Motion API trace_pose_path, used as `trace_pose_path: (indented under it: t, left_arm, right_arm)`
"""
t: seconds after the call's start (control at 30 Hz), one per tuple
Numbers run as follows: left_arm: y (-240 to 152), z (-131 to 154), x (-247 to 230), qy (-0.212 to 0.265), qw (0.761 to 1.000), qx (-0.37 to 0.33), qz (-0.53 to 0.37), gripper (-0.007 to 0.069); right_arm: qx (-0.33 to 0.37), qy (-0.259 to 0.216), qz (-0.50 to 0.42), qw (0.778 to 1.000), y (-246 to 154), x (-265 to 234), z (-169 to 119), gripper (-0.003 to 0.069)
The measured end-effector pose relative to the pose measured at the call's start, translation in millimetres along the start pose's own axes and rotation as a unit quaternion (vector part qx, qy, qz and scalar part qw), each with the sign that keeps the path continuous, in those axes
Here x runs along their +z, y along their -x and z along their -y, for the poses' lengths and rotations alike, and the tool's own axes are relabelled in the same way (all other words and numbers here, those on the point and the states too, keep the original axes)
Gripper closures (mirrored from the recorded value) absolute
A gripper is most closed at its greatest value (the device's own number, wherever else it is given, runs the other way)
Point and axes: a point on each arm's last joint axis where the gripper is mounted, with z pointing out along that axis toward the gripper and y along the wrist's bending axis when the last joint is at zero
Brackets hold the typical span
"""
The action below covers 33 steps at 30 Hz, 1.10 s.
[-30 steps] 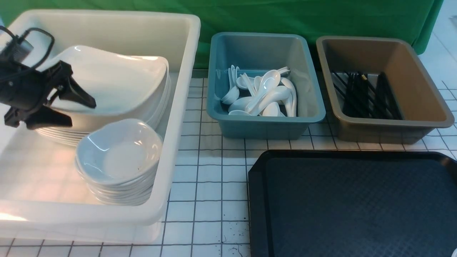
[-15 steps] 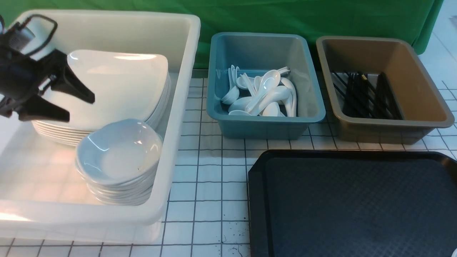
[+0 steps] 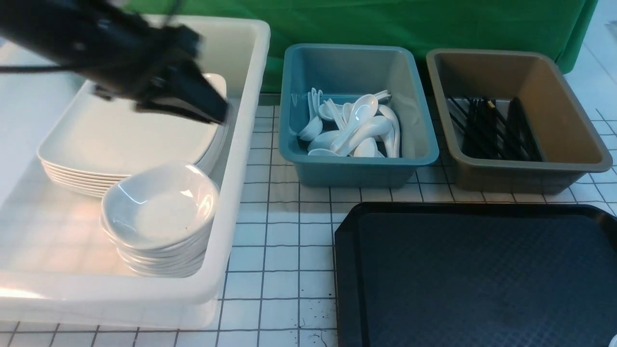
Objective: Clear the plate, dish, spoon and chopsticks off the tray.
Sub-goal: Use the right arm to grab a small plate from the dinner plate
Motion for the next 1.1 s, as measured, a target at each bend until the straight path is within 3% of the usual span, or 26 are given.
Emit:
trace_pose_path:
  t: [0.07, 0.17, 0.33, 0.43, 0.5, 0.7, 0.93, 1.0, 1.1]
  left_arm:
    - [-6.2, 29.2, 19.3, -0.012, 0.998, 0.053, -0.029, 0.0613]
    - [-13.9, 49.6, 32.8, -0.01, 0.994, 0.097, -0.055, 0.0627]
    - [-20.0, 59.5, 39.1, -0.003, 0.99, 0.123, -0.075, 0.0627]
    - [-21.0, 58.2, 38.8, 0.006, 0.989, 0.123, -0.081, 0.0627]
    - [-21.1, 56.6, 38.7, 0.015, 0.989, 0.118, -0.083, 0.0627]
    - [-21.0, 56.5, 38.6, 0.016, 0.99, 0.117, -0.082, 0.0626]
    - [-21.1, 56.6, 38.5, 0.016, 0.99, 0.117, -0.083, 0.0626]
    - [-21.1, 56.6, 38.5, 0.016, 0.99, 0.117, -0.083, 0.0626]
    - [-21.1, 56.5, 38.5, 0.017, 0.989, 0.117, -0.083, 0.0626]
  right_arm:
    - [0.001, 0.0, 0.0, 1.0, 0.0, 0.0, 0.0, 0.0615]
    - [-0.002, 0.0, -0.002, 1.0, -0.7, 1.2, 0.2, 0.0613]
    - [-0.017, -0.002, -0.044, 0.999, -4.1, 18.4, 2.7, 0.0587]
    - [-0.022, -0.012, -0.102, 0.994, -5.0, 39.0, 7.3, 0.0512]
    - [-0.027, -0.028, -0.144, 0.989, -0.2, 51.2, 11.6, 0.0398]
    - [-0.025, -0.047, -0.223, 0.973, 11.5, 76.6, 17.2, 0.0323]
    - [-0.065, -0.181, -0.283, 0.94, 24.2, 106.1, 26.1, 0.0289]
    - [-0.075, -0.227, -0.289, 0.927, 27.9, 113.6, 26.7, 0.0236]
    - [-0.087, -0.242, -0.295, 0.92, 30.7, 124.1, 23.5, 0.0169]
